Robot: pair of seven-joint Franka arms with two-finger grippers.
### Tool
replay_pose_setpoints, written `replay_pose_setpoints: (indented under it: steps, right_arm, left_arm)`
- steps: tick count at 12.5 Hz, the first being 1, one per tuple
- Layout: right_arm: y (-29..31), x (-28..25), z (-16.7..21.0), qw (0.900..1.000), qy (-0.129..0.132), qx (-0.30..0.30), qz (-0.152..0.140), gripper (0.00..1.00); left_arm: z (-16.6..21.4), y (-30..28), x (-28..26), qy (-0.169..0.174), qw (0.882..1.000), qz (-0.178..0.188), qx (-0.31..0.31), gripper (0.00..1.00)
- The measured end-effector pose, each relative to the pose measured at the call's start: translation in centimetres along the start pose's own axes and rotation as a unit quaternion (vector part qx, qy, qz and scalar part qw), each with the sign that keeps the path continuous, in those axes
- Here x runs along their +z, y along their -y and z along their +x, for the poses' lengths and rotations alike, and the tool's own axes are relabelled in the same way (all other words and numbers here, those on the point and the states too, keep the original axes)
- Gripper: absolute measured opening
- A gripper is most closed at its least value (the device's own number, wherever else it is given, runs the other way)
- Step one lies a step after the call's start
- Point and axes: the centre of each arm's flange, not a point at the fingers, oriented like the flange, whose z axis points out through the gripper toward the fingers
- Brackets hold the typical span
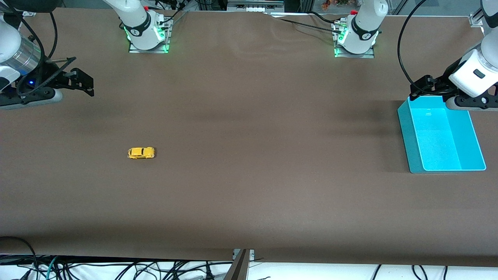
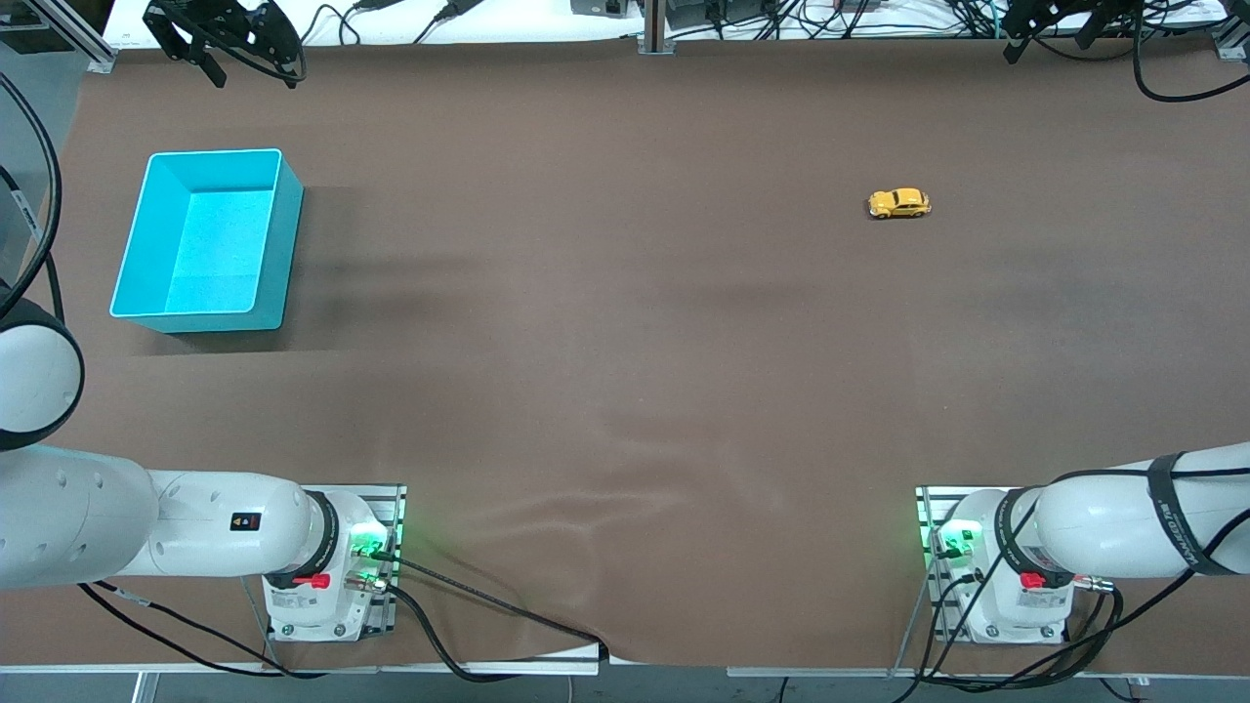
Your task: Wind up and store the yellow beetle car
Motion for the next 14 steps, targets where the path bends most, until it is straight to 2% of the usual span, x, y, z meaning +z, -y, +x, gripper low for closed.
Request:
replay_pose_setpoints:
  steps: [14]
  right_arm:
    - [-0.26,0.02,-0.17,1.0,0.004,0.003,0.003,1.0]
  left_arm:
    - [0.08,0.08,0.18,0.002,1.0,0.0,-0.001,1.0]
